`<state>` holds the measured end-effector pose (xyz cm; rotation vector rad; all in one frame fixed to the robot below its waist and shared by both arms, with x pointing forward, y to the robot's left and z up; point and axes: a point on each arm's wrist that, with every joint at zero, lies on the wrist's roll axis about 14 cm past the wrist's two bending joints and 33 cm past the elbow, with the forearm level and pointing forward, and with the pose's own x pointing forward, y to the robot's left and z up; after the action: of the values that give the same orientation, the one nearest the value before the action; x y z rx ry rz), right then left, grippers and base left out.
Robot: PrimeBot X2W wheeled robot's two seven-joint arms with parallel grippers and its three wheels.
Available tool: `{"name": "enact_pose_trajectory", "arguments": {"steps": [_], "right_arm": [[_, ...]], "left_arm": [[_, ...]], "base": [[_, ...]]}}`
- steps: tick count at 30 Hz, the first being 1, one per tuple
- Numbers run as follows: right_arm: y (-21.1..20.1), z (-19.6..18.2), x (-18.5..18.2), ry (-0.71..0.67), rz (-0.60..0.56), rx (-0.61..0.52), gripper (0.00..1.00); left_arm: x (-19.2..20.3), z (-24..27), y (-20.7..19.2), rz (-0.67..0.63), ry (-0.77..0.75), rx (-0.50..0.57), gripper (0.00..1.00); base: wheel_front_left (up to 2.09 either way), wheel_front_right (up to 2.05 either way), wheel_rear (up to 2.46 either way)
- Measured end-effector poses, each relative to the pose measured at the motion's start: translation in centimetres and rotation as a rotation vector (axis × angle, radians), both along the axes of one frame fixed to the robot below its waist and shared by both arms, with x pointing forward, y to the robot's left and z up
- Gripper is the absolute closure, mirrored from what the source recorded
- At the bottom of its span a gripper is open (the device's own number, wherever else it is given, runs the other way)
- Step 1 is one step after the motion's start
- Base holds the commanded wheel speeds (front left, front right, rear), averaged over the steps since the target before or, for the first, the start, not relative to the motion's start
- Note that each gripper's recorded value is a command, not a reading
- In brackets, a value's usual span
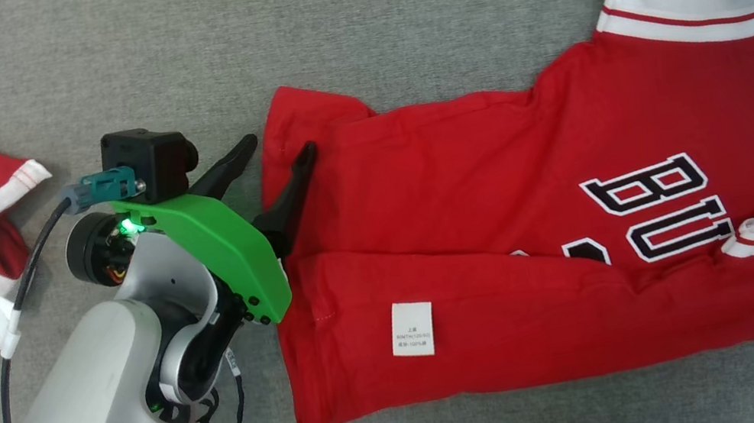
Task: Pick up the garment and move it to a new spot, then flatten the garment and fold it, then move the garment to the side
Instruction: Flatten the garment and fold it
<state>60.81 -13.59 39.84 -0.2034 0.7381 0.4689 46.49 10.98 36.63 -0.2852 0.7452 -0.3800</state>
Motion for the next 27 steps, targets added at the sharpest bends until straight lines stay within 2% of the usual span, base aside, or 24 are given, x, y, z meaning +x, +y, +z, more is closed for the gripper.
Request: {"name": "enact_pose_trajectory", "arguments": {"steps": [5, 8, 9, 11, 12, 13, 16, 19, 27], "right_arm": [[0.7, -2.3, 0.4, 0.083, 0.006, -0.05, 0.0], [0.6, -2.9, 0.2, 0.119, 0.008, -0.076, 0.0], [0.7, -3.0, 0.1, 0.128, 0.009, -0.079, 0.0], [0.7, -3.4, -0.1, 0.156, 0.012, -0.085, 0.0], [0.9, -3.6, -0.1, 0.163, 0.02, -0.088, 0.31], [1.0, -3.6, -0.1, 0.164, 0.024, -0.089, 1.0], [2.1, -3.6, -0.1, 0.16, 0.055, -0.049, 1.0], [2.3, -2.7, 0.8, 0.096, 0.054, -0.013, 1.0], [0.3, 2.2, 4.0, -0.112, -0.035, 0.084, 1.0]], "left_arm": [[-0.6, -0.1, 0.3, 0.006, 0.023, -0.007, 0.02], [-0.6, -0.4, 0.1, 0.002, 0.035, -0.015, 0.18], [-0.6, -0.4, 0.0, -0.002, 0.038, -0.019, 0.31], [-0.4, -0.6, -0.4, -0.008, 0.048, -0.033, 0.71], [-0.3, -0.7, -0.5, -0.011, 0.051, -0.041, 1.0], [-0.2, -0.8, -0.8, -0.018, 0.053, -0.048, 1.0], [0.3, -1.2, -1.5, -0.028, 0.057, -0.073, 1.0], [1.1, -1.1, -1.6, -0.014, 0.039, -0.087, 1.0], [2.9, 0.4, -0.2, 0.055, -0.038, -0.086, 1.0]], "base": [[0.0, 0.0, 0.0], [0.0, 0.0, 0.0], [0.0, 0.0, 0.0], [0.0, 0.0, 0.0], [0.0, 0.0, 0.0], [0.0, 0.0, 0.0], [0.0, 0.0, 0.0], [0.0, 0.0, 0.0], [0.0, 0.0, 0.0]]}}
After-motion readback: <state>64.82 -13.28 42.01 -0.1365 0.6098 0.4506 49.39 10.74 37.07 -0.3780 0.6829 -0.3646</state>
